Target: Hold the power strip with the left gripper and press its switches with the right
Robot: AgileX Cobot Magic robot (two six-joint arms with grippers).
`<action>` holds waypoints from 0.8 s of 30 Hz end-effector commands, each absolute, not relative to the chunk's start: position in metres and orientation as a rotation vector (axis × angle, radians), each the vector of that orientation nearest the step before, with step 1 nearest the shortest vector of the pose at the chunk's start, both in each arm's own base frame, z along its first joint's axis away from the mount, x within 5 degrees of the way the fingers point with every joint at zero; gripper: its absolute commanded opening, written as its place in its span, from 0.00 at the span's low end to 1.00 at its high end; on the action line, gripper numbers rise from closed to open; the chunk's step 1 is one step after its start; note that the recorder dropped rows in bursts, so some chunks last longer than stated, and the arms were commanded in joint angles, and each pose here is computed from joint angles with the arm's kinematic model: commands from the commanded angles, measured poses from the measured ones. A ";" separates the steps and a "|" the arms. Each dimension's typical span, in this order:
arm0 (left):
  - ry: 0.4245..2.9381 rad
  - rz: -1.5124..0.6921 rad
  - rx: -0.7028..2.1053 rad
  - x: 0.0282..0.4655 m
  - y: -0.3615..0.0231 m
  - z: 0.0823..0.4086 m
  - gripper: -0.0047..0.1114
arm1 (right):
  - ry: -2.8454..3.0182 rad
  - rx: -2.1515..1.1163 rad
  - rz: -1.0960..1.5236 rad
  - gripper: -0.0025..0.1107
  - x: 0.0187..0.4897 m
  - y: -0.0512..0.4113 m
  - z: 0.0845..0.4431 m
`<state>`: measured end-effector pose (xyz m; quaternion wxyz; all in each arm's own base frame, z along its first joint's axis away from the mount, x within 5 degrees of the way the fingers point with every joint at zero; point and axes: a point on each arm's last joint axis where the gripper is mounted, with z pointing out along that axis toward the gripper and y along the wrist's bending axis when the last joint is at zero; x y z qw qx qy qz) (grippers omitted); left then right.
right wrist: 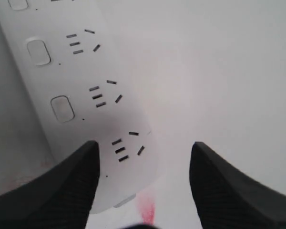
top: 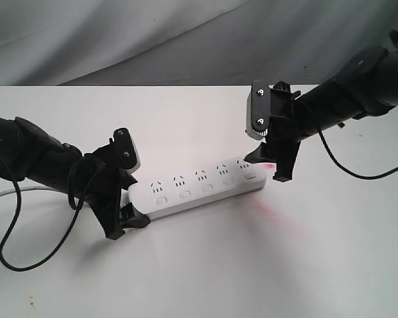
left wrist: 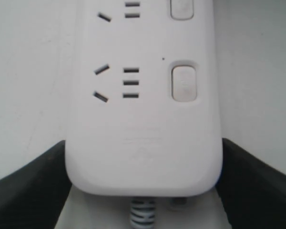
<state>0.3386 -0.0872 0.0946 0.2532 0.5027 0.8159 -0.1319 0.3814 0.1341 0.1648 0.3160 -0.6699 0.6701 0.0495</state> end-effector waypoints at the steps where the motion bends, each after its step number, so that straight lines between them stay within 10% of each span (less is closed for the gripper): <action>1: 2.213 -0.290 1.416 0.339 -0.083 0.090 0.62 | 1.796 -1.772 0.159 0.49 0.381 0.132 0.153; 24: 2.211 -0.289 1.418 0.339 -0.083 0.090 0.62 | 1.830 -1.773 0.137 0.49 0.386 0.131 0.132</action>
